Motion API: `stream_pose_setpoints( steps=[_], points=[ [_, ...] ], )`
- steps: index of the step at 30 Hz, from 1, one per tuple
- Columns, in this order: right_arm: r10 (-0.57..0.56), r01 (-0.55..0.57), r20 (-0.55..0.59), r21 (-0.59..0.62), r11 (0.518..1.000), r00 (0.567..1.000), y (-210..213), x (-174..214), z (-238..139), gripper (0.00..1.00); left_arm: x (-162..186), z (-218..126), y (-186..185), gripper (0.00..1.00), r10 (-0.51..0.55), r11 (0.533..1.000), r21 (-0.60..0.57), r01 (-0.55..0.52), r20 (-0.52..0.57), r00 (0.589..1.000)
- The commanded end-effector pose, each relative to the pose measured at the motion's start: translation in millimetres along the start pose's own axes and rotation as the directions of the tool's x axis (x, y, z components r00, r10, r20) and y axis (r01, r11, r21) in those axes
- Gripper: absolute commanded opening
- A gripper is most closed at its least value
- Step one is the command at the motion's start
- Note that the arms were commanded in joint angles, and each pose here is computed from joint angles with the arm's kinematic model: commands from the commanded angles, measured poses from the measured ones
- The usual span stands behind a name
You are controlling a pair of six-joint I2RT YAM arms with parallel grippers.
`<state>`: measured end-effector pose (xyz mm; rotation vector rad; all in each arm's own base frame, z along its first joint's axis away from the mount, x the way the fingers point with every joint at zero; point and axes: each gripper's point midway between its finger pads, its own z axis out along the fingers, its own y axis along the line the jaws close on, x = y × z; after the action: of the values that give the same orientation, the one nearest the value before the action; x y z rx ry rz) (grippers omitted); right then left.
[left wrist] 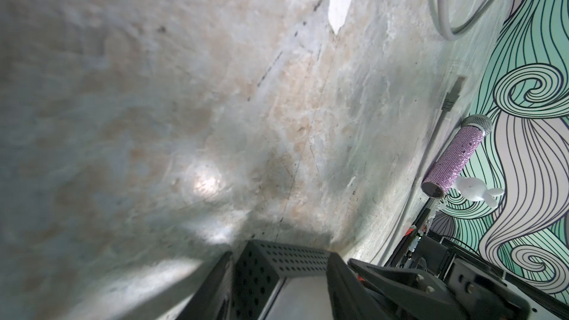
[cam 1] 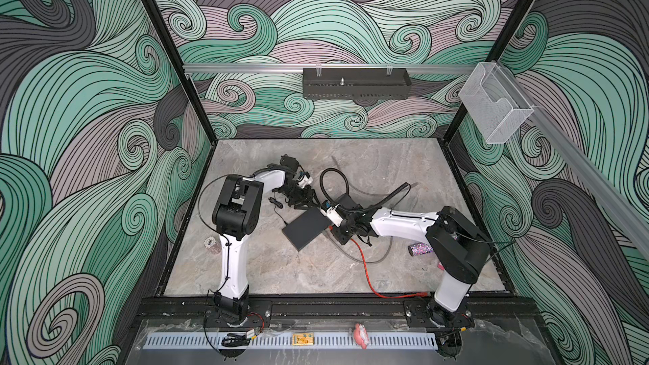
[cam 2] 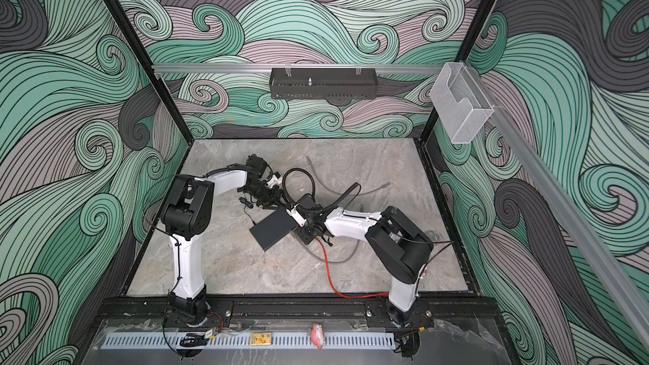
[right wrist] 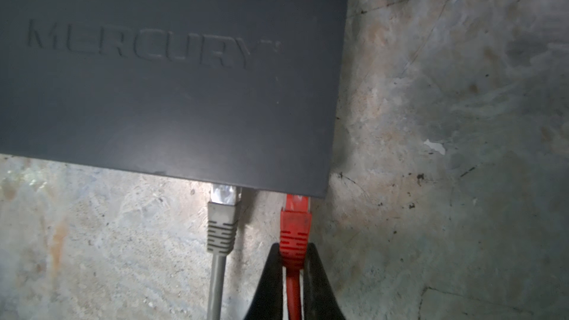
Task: Insert the plug into the switch port
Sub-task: 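Keep pressing the red plug into the port with the right gripper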
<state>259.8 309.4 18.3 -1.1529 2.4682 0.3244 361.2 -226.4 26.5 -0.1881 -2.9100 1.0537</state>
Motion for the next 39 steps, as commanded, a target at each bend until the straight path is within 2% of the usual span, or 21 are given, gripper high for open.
stream_pose_setpoints(
  steps=[1,6,10,16,22,27,32,39],
  points=[
    [-0.035,0.025,0.194,0.054,0.998,0.98,-7.7,-60.4,-7.9,0.05,48.4,20.8,9.2,0.52,-0.102,0.994,-0.051,0.095,-0.16,0.982],
    [-0.051,0.038,0.175,0.077,0.996,0.983,-12.7,-51.1,-3.3,0.05,49.8,10.4,15.8,0.54,-0.097,0.992,-0.099,0.08,-0.18,0.979],
    [-0.049,0.037,0.167,0.074,0.997,0.985,-15.8,-42.3,-3.8,0.05,40.5,-6.9,17.8,0.57,-0.09,0.992,-0.105,0.074,-0.152,0.984],
    [-0.057,0.047,0.168,0.06,0.997,0.984,-14.0,-41.0,-7.9,0.05,36.1,-26.5,22.8,0.59,-0.073,0.982,-0.181,0.048,-0.134,0.988],
    [-0.112,0.102,0.15,0.07,0.992,0.982,-16.4,-37.0,-5.3,0.05,38.0,-40.1,20.2,0.59,-0.054,0.984,-0.177,0.032,-0.125,0.991],
    [-0.199,0.192,0.149,0.06,0.98,0.969,-14.1,-37.5,-2.2,0.06,52.4,-41.4,27.9,0.57,-0.059,0.978,-0.208,0.024,-0.164,0.985],
    [-0.28,0.276,0.178,0.048,0.96,0.943,-8.6,-43.3,-1.0,0.06,59.5,-34.7,23.7,0.57,-0.057,0.986,-0.163,0.028,-0.174,0.983],
    [-0.275,0.28,0.142,-0.014,0.96,0.951,-0.3,-51.2,-7.6,0.06,63.2,-21.6,20.4,0.56,-0.053,0.99,-0.135,0.03,-0.174,0.983]
  ],
)
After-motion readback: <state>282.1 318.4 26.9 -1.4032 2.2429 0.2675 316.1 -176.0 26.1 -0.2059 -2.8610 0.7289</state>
